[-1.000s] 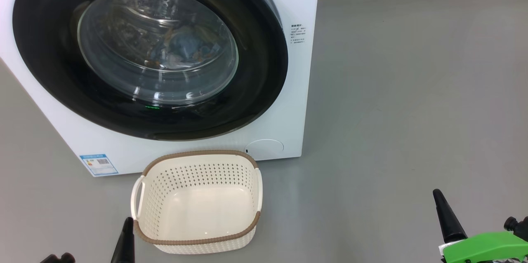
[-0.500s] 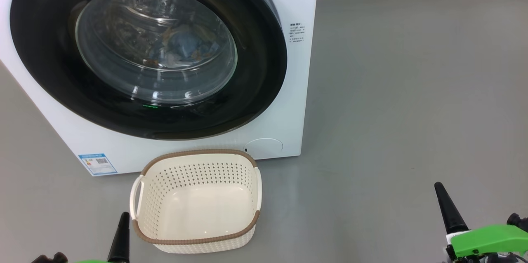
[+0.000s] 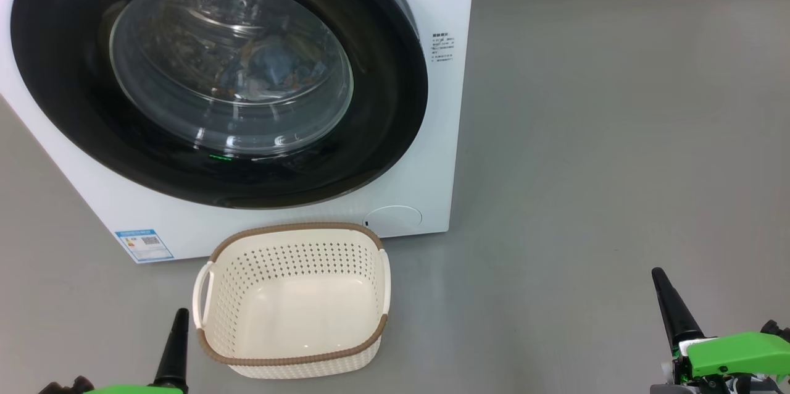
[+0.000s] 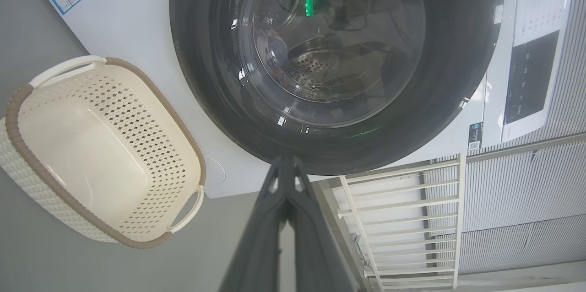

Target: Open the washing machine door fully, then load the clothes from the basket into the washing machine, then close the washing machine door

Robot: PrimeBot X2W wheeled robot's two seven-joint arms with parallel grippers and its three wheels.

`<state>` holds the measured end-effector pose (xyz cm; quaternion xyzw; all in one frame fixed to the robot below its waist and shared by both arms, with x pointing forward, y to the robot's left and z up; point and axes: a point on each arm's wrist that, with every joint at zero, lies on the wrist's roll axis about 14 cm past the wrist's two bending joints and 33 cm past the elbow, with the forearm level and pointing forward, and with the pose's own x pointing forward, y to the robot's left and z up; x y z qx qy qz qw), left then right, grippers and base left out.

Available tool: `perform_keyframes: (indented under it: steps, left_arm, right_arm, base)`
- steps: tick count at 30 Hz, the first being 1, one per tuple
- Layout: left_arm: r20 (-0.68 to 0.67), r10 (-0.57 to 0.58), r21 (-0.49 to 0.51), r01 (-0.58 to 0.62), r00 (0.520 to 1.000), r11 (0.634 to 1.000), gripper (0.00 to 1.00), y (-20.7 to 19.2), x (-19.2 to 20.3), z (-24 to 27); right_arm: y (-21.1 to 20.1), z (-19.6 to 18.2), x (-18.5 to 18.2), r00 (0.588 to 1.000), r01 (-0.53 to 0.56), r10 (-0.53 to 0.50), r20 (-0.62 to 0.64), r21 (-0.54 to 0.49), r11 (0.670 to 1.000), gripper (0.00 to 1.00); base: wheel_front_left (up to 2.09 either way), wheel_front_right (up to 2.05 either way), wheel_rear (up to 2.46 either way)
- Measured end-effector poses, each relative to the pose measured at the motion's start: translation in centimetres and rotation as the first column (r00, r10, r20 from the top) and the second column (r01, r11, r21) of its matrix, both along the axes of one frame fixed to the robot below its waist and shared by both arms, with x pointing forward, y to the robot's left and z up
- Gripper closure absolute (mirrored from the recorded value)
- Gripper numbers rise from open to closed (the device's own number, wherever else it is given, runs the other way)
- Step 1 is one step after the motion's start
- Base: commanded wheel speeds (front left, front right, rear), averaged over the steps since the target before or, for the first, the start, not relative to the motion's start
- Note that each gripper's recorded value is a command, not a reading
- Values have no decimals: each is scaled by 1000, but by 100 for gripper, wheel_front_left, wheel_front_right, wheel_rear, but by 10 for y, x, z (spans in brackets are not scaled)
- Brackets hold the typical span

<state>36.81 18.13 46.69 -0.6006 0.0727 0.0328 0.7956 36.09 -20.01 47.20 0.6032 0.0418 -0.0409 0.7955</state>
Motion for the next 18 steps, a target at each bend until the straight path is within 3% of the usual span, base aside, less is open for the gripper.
perform_keyframes:
  steps: [18]
  left_arm:
    - [42, 33, -192, -25, 999, 981, 100, 5, 7, 10]
  right_arm:
    - [-3, 7, 10, 999, 26, -31, 27, 191, 981, 100]
  base:
    - [0, 0, 0]
